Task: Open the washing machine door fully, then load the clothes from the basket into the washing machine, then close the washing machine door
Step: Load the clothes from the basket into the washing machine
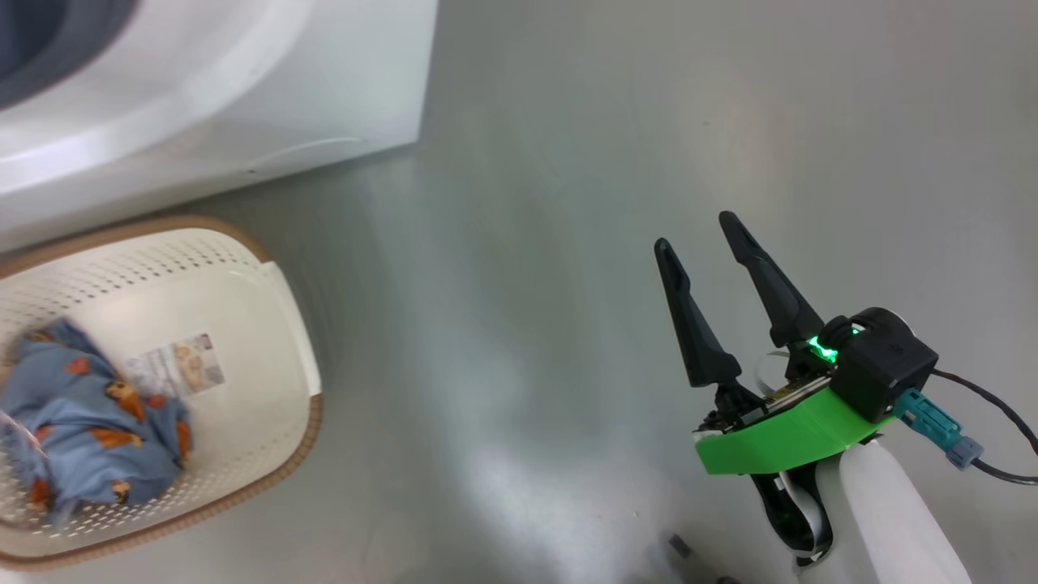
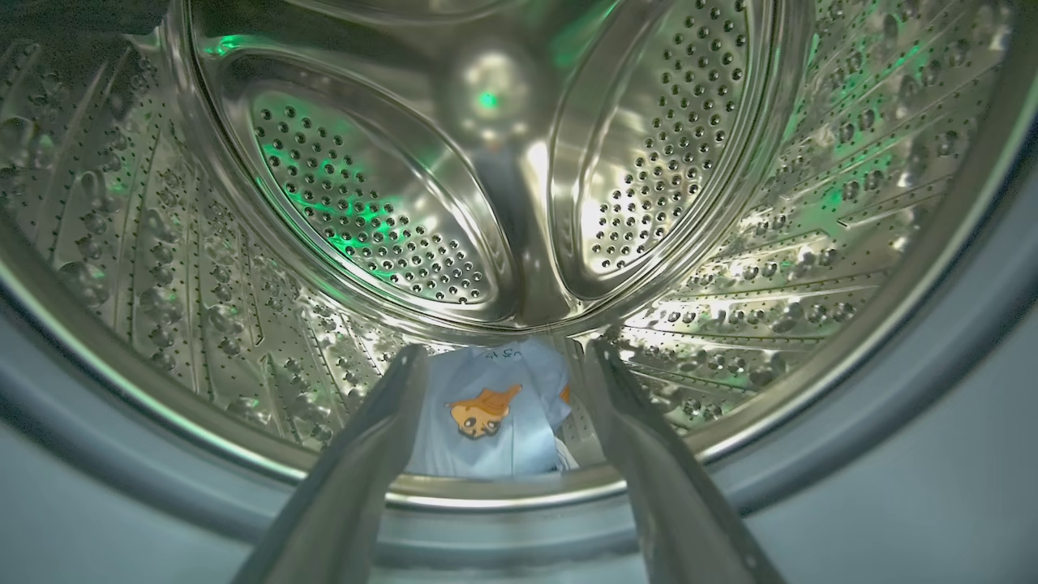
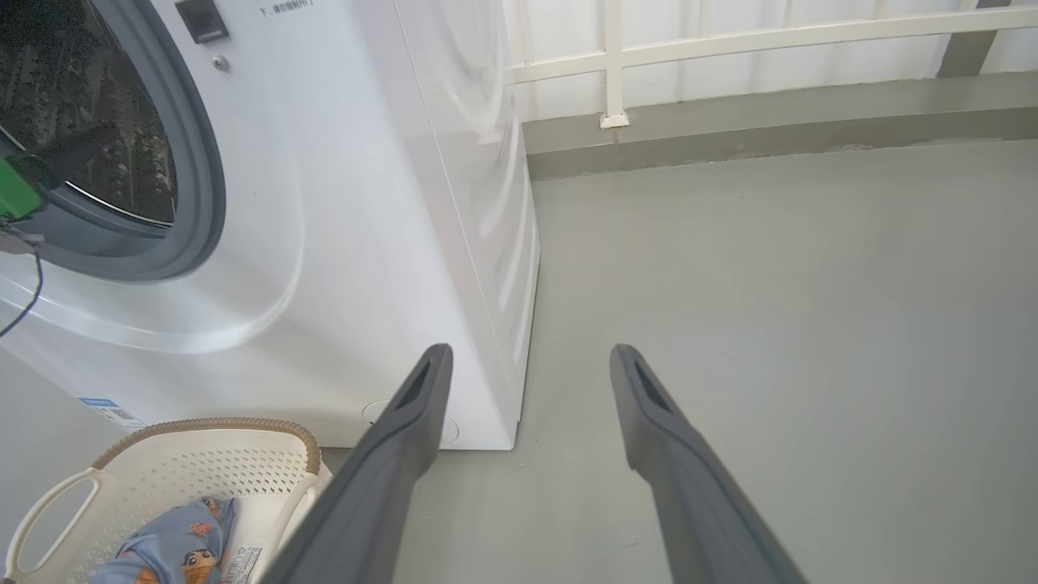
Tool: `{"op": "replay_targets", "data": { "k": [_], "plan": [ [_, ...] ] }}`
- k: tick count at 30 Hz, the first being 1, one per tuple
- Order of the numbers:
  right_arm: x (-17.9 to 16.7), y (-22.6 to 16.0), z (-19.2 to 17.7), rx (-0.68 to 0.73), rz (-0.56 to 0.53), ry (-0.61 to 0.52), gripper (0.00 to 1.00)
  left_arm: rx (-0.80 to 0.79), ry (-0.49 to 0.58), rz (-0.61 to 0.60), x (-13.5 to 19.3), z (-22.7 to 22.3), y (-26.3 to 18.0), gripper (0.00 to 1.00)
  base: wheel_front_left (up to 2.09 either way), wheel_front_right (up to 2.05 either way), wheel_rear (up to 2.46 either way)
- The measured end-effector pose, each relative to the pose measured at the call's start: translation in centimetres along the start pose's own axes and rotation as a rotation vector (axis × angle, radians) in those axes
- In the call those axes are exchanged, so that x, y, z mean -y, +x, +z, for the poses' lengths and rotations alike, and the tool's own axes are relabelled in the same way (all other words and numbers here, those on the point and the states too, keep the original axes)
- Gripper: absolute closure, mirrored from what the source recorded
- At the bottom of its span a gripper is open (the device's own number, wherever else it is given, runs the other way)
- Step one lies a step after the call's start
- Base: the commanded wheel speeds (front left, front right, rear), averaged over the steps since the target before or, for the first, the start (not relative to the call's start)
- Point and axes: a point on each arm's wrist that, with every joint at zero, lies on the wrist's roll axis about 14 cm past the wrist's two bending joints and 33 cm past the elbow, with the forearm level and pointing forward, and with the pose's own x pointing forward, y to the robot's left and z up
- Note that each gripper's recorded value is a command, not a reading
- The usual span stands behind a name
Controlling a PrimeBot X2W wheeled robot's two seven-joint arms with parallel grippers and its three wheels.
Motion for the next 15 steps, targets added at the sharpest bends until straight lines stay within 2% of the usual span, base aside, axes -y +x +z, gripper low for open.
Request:
{"op": "replay_targets", "data": {
  "k": [9, 15],
  "plan": [
    [-1.3, -0.3, 1.8, 0.046, 0.032, -0.013, 0.0, 0.032, -0.016, 0.02, 0.3, 2.3, -8.4, 0.0, 0.0, 0.0, 0.0],
    [-2.5, -0.9, 2.7, 0.062, 0.061, -0.033, 0.0, -0.002, -0.019, 0.036, 0.8, 2.7, -13.9, 0.0, 0.0, 0.0, 0.0]
  ]
}}
